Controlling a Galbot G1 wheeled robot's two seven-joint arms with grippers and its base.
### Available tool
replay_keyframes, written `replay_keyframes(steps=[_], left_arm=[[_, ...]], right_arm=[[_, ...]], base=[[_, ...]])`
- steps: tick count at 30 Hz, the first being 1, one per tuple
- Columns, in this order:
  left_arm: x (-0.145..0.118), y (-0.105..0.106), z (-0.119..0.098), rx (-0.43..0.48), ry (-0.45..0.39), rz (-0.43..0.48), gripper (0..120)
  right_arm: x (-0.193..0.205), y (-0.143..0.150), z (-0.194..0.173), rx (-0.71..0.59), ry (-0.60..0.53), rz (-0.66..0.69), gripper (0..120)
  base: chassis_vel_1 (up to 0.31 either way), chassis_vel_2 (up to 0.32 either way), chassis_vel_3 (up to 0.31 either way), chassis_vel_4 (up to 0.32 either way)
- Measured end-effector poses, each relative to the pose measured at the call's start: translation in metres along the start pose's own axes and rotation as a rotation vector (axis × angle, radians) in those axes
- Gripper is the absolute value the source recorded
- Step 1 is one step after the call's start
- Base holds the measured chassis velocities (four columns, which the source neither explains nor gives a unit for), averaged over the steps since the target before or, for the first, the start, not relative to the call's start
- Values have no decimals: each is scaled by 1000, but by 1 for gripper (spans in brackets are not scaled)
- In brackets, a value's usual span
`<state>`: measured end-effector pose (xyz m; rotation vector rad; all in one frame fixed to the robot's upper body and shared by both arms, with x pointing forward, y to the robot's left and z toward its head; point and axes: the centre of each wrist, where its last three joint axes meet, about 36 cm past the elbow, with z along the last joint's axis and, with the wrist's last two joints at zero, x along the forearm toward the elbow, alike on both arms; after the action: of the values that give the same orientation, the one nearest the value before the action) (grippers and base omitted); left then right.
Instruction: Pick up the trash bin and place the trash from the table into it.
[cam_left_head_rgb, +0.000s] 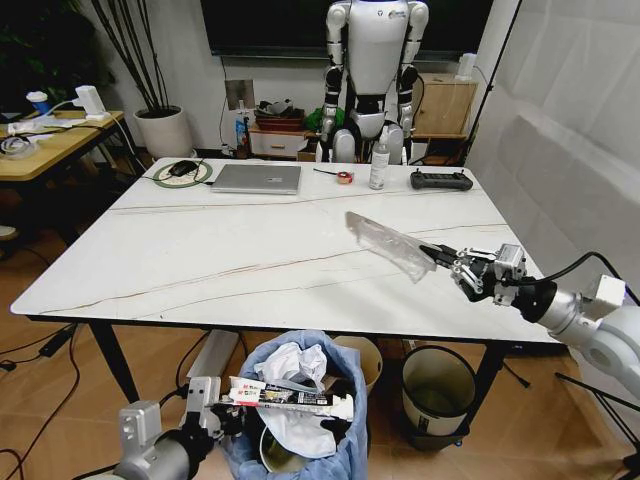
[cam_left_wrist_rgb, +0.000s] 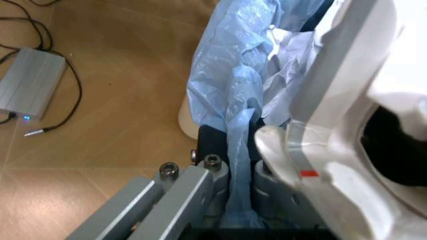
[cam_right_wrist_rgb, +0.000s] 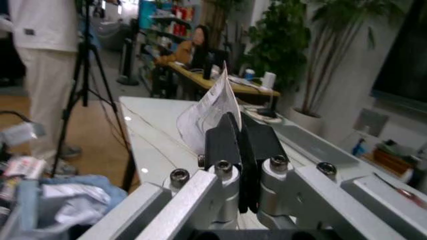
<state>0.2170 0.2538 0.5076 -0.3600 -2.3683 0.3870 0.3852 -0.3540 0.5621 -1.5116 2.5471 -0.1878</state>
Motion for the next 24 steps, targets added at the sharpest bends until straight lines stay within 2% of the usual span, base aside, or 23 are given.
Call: replay_keyframes(steps=[5,14,18,24], left_arm=[[0,0,1,4,-7,-3,0],[0,0,0,15,-6,1,0],[0,1,-1,12,-7,0,0],[1,1,-1,12,-7,1,0]], right_arm=[[-15,20,-17,-12,-29,-104,0],[-24,45,-30,98,-36,-212,0],[-25,63,-25,23,-35,-239,0],[-25,92,-6,-212,0,-220,0]], base=[[0,0,0,0],[0,0,0,0],[0,0,0,0],[0,0,0,0]])
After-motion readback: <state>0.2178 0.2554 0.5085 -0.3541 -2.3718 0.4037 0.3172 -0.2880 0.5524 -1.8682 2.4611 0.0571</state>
